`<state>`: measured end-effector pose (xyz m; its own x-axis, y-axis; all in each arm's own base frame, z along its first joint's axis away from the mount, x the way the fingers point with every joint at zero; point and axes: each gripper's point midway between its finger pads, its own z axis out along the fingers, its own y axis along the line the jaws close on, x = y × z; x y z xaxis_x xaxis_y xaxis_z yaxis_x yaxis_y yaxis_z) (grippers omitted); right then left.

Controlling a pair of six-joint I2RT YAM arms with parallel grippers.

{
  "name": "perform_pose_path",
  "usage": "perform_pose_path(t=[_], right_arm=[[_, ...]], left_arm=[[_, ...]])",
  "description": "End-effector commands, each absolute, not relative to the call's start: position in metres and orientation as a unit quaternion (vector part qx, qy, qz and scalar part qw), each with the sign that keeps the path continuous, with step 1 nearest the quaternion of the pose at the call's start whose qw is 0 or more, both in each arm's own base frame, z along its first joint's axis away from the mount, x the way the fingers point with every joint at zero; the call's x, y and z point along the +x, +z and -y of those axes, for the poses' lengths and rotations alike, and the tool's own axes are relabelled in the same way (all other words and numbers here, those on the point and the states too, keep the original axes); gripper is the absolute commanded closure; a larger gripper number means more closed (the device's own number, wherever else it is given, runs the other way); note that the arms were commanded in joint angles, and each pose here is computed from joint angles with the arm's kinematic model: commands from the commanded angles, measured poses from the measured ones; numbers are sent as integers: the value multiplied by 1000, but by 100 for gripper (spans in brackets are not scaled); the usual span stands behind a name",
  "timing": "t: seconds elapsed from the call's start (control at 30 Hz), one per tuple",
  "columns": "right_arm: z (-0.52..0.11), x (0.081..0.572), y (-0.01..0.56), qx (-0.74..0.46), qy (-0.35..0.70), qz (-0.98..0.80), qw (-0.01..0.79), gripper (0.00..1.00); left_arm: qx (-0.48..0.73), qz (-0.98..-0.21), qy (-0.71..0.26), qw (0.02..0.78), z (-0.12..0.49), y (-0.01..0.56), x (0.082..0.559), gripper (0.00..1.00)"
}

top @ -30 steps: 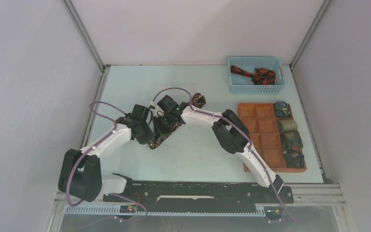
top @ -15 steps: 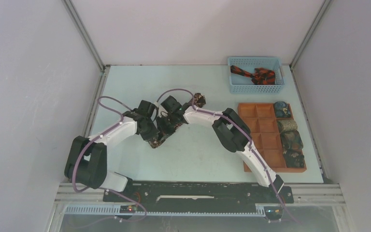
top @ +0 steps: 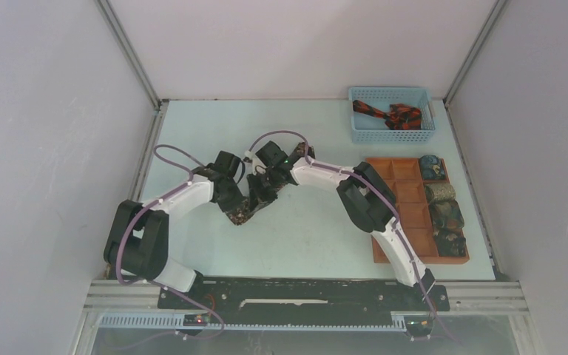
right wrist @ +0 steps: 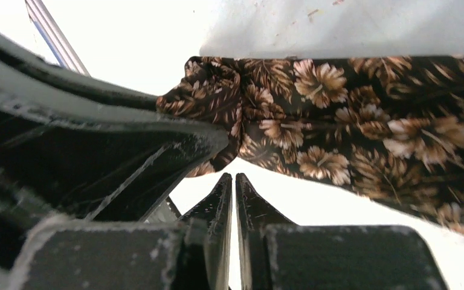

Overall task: Roll the ties
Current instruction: Roll the tie at the center of the board.

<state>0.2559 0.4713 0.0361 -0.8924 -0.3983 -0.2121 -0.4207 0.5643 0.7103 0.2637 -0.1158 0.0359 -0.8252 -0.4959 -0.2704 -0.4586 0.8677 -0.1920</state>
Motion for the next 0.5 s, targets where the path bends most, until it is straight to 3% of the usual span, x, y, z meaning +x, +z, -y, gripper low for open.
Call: perform_pose_path(t=[0.0,0.1,0.47], right_arm=[[-462,268,79,-237,425,-872,55,92],[-456,271,80,-231,426,-873,56,92],[-458,276,93,-228,437,-868,63,92]], left_arm=[[-251,-948,-64,184,120,36,281,80],[-253,-946,-69,192,121,41,282,68],[-255,-942,-77,207,121,59,282,47]])
